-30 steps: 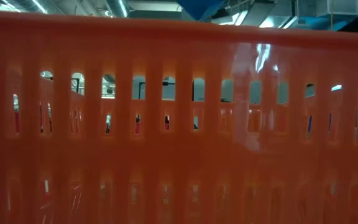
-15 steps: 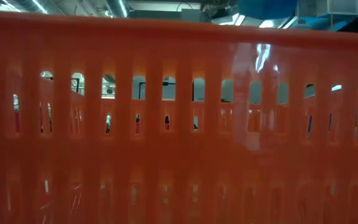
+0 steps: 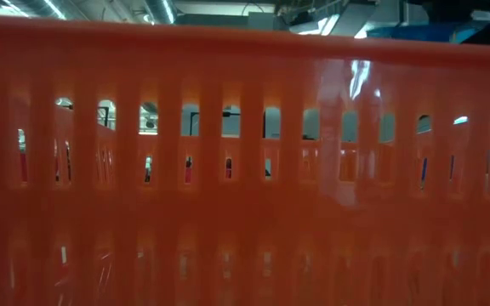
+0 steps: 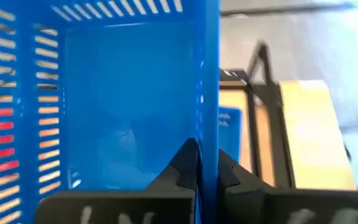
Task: Stack baskets on shelf by color
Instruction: Stack the blue basket on top of the stacked blue basket on the shelf
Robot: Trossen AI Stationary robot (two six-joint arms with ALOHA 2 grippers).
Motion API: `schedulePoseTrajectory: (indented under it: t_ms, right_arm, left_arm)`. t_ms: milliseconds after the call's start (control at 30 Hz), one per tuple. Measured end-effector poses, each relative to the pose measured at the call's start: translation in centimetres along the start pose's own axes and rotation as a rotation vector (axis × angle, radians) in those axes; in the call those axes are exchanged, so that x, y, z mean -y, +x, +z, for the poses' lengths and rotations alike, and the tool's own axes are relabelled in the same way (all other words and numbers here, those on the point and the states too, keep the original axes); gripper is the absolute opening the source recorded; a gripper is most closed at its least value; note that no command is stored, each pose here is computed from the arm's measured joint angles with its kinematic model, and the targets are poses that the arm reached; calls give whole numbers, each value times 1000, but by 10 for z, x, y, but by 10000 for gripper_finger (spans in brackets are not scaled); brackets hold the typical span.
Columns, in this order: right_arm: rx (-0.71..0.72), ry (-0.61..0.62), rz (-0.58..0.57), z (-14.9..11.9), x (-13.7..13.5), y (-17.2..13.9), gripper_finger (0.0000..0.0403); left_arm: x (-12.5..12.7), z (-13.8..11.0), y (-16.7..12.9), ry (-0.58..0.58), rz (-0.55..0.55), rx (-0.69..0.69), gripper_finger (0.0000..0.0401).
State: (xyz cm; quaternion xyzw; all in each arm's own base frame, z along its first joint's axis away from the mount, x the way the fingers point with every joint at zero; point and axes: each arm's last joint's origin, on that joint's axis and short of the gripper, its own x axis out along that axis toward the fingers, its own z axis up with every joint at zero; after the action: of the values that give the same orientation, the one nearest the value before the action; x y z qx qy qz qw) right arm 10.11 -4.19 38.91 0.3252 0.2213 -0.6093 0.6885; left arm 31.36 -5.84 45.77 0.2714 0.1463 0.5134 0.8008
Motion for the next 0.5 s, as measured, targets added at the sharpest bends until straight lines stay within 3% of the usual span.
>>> schedulePoseTrajectory:
  t_ms: [267,500]
  right_arm:
    - [-106,158,-26,-29,17,31,0]
    - [-182,253,-63,-45,17,66,0]
  left_arm:
    - [0,-2,6,30,9,-12,76]
    - [6,-4,6,96,-70,56,76]
